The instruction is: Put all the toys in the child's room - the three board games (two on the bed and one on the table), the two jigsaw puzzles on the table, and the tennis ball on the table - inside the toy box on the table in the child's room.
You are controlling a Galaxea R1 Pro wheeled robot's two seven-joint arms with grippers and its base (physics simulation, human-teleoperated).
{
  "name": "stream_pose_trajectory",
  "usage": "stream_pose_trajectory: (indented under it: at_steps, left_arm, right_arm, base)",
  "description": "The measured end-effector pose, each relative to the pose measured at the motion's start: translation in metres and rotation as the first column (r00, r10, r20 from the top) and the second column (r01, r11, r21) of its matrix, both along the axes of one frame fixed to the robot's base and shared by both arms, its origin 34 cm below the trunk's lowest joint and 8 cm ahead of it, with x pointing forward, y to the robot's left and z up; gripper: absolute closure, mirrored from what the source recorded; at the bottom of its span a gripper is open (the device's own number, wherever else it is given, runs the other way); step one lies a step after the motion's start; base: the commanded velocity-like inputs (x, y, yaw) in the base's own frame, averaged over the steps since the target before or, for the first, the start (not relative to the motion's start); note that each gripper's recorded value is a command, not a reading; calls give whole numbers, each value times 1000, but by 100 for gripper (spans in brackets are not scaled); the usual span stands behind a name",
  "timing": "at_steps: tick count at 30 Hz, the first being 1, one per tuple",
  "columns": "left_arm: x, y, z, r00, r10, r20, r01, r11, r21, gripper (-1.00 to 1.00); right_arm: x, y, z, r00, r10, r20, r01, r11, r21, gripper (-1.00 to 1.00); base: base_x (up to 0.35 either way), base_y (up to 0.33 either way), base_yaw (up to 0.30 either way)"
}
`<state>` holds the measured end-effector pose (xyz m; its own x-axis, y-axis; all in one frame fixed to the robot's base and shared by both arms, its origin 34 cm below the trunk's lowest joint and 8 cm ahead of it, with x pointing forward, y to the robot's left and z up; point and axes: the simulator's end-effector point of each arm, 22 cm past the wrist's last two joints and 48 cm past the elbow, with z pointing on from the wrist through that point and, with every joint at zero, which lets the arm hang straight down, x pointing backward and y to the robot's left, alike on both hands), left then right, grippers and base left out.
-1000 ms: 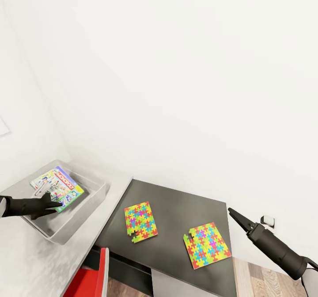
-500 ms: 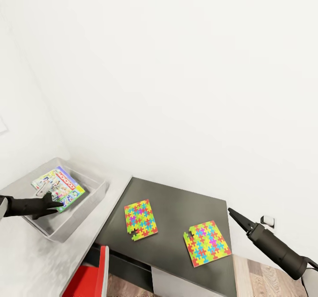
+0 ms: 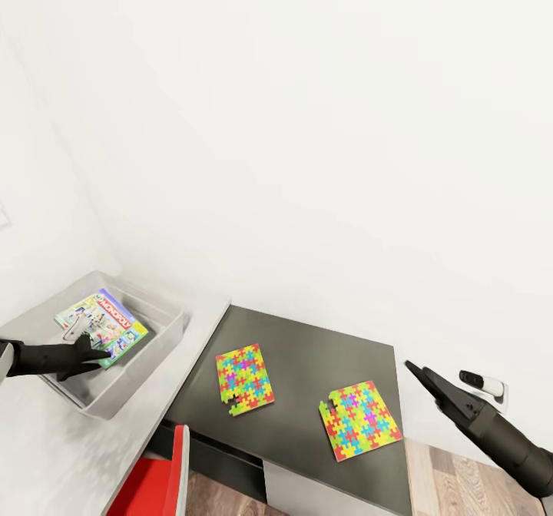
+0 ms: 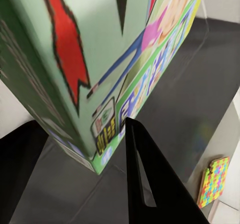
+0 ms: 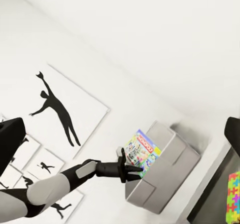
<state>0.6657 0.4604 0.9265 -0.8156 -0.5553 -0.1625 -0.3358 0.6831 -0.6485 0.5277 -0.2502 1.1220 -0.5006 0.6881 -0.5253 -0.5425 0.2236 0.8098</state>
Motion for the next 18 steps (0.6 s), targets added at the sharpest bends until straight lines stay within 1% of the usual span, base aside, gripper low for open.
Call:
stream_pose_trajectory:
  at_steps: [3, 10, 18]
  left_arm:
    - [1, 0, 1, 1000, 1, 2, -1, 1000, -2, 100]
    - [1, 0, 0, 1000, 1, 1, -1, 1000, -3, 100]
    - [4, 3, -1, 999, 38, 15, -38, 999, -30, 100]
  right_arm:
    - [-2, -3, 4, 1000, -1, 14, 1, 1000, 7, -100]
    - [-3, -4, 5, 1000, -2, 19, 2, 1000, 10, -100]
    - [-2, -5, 0, 1000, -4, 8, 4, 1000, 9, -100]
  base:
    - [0, 0, 0]
    - [0, 0, 0]
    - [0, 0, 0]
